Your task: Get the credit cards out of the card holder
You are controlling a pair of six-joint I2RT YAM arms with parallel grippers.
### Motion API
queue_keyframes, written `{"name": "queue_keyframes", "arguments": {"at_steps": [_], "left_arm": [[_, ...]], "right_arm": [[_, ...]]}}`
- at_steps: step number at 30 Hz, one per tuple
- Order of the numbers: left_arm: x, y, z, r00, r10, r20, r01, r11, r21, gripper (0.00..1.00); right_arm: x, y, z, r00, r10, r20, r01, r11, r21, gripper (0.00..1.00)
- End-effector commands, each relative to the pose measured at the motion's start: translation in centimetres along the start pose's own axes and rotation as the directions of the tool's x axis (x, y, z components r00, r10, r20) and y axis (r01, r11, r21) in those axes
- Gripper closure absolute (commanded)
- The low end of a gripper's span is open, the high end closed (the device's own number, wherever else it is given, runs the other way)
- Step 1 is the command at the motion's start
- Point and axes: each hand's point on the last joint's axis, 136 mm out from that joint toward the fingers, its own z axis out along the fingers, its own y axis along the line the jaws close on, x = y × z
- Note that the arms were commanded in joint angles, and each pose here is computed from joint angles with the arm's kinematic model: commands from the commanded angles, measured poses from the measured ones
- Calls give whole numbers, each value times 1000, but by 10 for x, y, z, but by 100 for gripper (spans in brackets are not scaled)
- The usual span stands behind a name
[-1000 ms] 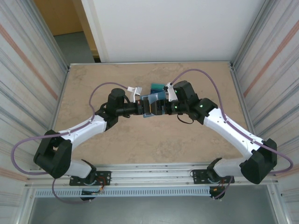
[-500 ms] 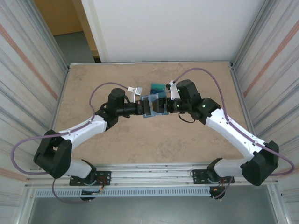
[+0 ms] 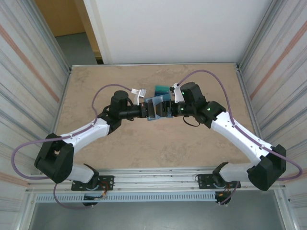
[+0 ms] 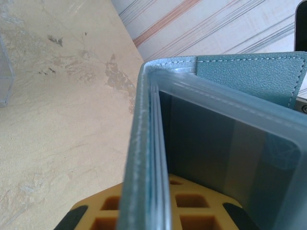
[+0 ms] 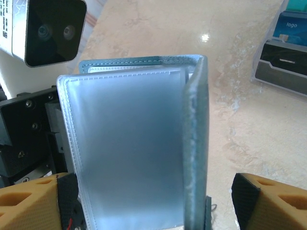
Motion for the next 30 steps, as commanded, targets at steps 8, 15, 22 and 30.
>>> {"name": "queue_keyframes", "arguments": {"at_steps": [8, 15, 22, 30], "left_arm": [[-6, -17, -1, 999, 32, 15, -33, 998, 53, 100], [-8, -20, -3, 999, 42, 21, -43, 997, 58, 100], [-7, -21, -3, 999, 42, 18, -43, 997, 59, 100], [-7, -22, -4, 999, 47, 19, -48, 997, 61, 100]], "right_arm": [[1, 7, -2, 1000, -18, -4, 18, 1000, -13, 15], [3, -7, 2, 1000, 4, -19, -3, 999, 48, 18], [3, -13, 2, 1000, 5, -23, -3, 996, 88, 17], [2, -33, -6, 1000, 13, -11, -10, 980, 200, 15]]}}
